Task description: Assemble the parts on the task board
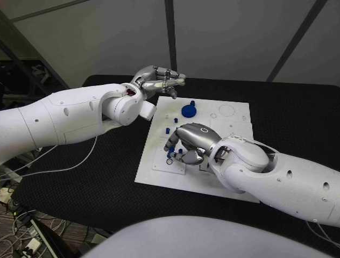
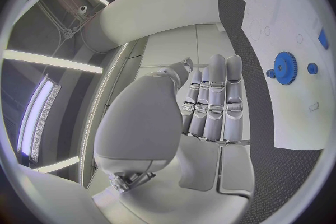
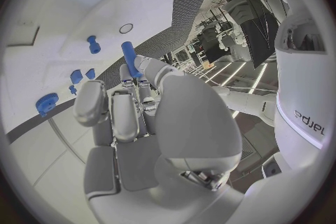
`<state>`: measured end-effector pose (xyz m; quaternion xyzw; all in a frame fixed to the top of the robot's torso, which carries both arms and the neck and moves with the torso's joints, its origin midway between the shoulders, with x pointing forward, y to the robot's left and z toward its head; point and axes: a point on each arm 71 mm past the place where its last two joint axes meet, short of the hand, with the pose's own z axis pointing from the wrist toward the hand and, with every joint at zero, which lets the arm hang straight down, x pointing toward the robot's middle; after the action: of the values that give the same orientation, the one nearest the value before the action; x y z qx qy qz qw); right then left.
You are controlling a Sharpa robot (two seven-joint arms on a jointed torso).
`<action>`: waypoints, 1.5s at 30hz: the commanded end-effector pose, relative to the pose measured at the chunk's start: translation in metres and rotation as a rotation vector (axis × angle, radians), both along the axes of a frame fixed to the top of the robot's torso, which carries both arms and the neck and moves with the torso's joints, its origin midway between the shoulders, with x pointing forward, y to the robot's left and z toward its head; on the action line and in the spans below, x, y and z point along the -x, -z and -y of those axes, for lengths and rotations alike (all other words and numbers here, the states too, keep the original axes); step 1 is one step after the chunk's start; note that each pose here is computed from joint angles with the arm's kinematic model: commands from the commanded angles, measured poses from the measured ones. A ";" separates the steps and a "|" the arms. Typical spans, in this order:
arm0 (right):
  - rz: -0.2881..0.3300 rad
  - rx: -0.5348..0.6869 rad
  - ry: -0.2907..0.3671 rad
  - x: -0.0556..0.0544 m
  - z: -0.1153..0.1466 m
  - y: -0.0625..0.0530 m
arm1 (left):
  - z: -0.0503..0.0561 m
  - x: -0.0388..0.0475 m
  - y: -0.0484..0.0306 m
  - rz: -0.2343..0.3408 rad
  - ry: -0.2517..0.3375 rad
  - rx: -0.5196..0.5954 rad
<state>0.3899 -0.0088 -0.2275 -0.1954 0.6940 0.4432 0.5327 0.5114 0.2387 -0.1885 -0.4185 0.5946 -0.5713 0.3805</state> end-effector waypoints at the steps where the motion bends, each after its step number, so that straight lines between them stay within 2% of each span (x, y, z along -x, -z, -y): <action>1: -0.005 0.000 -0.023 0.000 -0.002 0.001 | 0.001 -0.0002 -0.0013 0.002 0.011 0.008; 14: -0.032 0.039 -0.034 0.003 -0.001 0.015 | 0.001 -0.0002 -0.0013 0.002 0.011 0.008; 45: -0.040 0.097 -0.031 0.002 -0.005 0.025 | 0.000 -0.0001 -0.0013 0.000 0.009 0.007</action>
<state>0.3886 -0.0031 -0.2483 -0.2127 0.7141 0.4318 0.5083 0.5115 0.2393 -0.1886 -0.4188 0.5953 -0.5709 0.3800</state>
